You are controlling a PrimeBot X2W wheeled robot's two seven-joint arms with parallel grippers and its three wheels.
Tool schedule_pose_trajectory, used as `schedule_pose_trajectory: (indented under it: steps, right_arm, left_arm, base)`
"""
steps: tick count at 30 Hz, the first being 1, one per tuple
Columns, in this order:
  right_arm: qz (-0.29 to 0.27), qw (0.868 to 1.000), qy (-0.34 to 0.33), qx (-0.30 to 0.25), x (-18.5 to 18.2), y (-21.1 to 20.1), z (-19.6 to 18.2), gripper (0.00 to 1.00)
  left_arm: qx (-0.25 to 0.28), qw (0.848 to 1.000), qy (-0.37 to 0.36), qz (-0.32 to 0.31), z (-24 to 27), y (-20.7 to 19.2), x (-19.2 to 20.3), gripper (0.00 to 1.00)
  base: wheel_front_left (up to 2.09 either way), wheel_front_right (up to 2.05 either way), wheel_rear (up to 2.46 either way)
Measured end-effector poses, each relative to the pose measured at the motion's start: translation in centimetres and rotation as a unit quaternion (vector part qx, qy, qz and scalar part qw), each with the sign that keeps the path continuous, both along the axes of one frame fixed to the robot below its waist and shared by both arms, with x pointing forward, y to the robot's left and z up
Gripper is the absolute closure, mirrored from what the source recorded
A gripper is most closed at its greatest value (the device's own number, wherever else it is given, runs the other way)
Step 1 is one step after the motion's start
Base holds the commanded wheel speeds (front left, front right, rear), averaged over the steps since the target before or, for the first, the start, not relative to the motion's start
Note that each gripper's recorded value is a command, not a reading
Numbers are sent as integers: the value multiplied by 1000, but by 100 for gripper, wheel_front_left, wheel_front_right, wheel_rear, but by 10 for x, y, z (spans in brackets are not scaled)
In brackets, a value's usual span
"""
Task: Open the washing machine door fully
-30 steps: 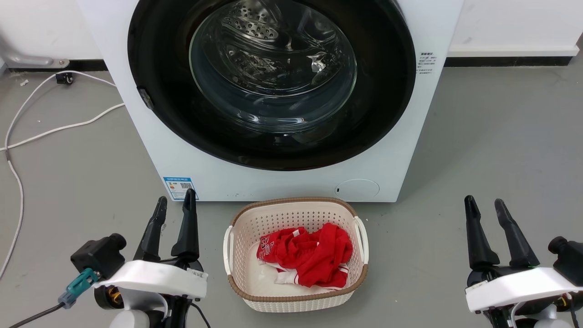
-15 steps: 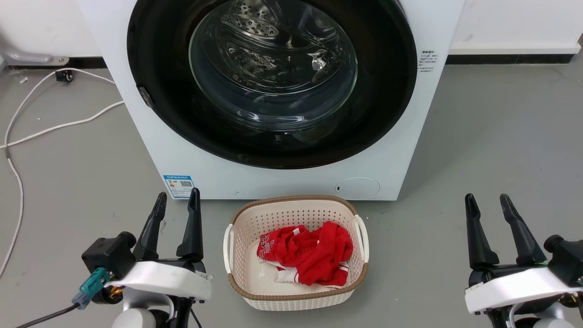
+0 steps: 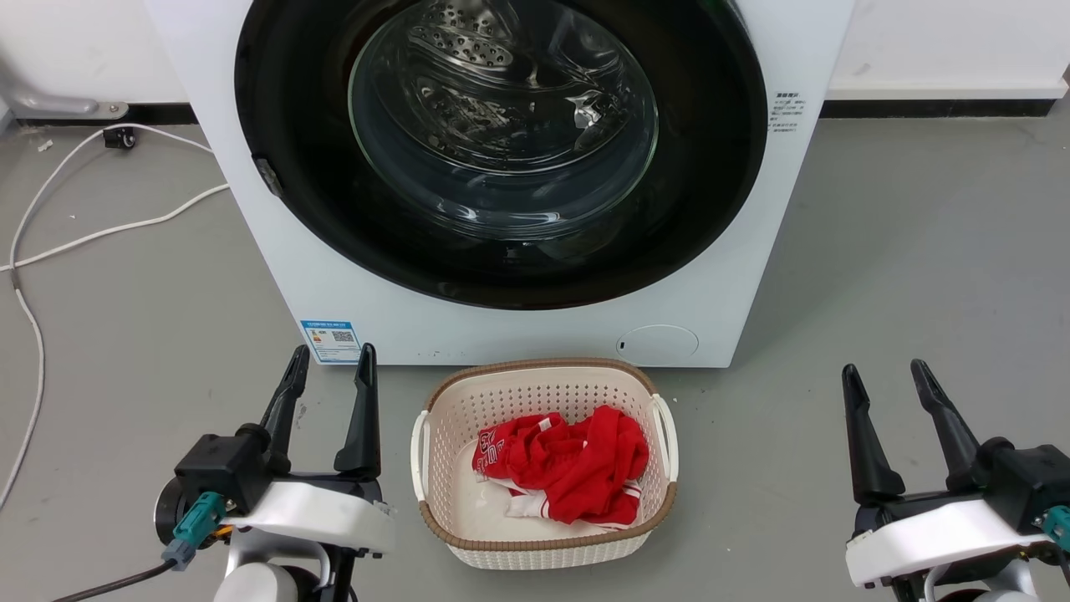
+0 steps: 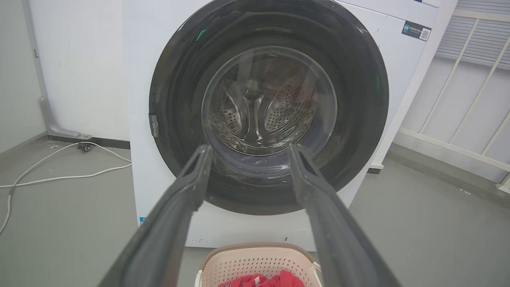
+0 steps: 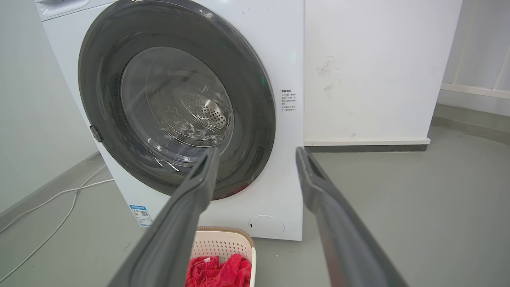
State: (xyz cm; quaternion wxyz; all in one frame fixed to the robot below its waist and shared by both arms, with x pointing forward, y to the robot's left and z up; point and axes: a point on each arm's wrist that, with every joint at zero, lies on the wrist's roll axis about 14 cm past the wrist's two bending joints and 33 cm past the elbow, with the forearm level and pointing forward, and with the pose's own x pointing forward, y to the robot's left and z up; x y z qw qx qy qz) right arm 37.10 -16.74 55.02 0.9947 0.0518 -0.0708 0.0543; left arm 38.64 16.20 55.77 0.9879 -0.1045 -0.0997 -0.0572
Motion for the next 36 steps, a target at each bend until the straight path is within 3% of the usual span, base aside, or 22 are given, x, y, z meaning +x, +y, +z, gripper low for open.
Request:
schedule_pose_trajectory:
  steps: [22,36]
  right_arm:
    - [3,998,11,-69,-1,5,-7,0]
    - [3,996,10,-88,-2,6,-9,0]
  left_arm:
    - [79,997,-25,3,5,-7,0,0]
    - [87,996,-24,7,2,-6,0,0]
  base:
    - [0,0,0]
    - [0,0,0]
